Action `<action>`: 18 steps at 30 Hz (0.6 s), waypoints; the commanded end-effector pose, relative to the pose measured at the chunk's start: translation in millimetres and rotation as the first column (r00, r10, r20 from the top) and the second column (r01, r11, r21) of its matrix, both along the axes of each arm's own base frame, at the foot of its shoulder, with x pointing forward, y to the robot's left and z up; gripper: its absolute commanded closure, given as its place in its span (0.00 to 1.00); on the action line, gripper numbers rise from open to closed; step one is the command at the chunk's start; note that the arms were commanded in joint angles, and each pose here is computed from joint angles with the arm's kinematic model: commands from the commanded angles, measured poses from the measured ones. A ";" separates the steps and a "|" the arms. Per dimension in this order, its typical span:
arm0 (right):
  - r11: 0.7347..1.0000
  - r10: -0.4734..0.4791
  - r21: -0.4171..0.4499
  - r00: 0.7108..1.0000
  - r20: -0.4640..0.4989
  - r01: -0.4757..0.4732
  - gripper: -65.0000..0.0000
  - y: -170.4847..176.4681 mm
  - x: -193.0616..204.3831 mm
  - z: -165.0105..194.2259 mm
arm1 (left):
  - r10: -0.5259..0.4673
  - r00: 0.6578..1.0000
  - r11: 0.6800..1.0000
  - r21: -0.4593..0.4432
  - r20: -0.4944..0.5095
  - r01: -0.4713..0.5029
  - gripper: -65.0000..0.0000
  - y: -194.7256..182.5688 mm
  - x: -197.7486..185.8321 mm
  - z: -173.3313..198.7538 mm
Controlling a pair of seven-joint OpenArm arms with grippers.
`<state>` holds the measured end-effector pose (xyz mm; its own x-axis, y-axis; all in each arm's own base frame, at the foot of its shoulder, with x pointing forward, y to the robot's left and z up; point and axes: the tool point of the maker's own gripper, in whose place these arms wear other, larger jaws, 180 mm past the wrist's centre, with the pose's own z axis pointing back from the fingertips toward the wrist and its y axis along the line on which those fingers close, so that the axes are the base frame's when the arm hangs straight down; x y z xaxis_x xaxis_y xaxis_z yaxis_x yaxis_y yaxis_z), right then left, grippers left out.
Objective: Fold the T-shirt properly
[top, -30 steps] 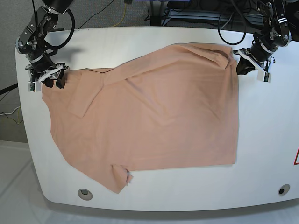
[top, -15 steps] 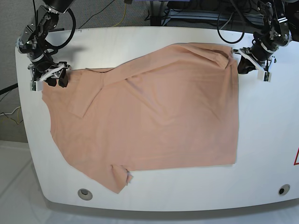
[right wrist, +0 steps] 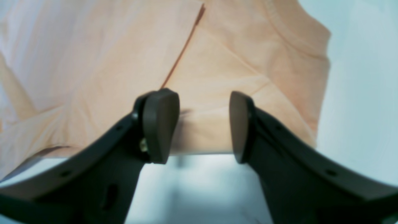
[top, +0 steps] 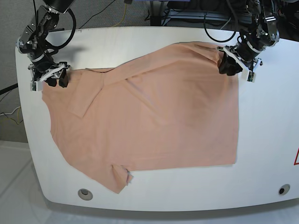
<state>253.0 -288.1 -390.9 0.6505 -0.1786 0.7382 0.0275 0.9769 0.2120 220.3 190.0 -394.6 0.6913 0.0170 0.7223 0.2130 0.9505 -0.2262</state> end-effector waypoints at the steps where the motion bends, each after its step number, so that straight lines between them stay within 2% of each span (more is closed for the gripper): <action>1: 1.000 0.004 -0.014 0.999 0.048 -0.003 0.55 -5.4 6.9 13.5 | 0.000 0.999 1.000 0.016 0.043 -0.001 0.74 6.1 7.3 13.6; 12: 1.000 0.008 -0.012 1.000 0.019 -0.008 0.54 -3.2 1.7 12.1 | -0.016 0.999 1.000 0.028 0.052 0.014 0.69 5.3 9.8 20.5; 18: 0.999 0.031 0.011 1.000 -0.004 -0.031 0.54 4.1 4.7 14.9 | -0.023 0.999 0.998 0.050 0.023 0.022 0.50 4.5 14.0 19.8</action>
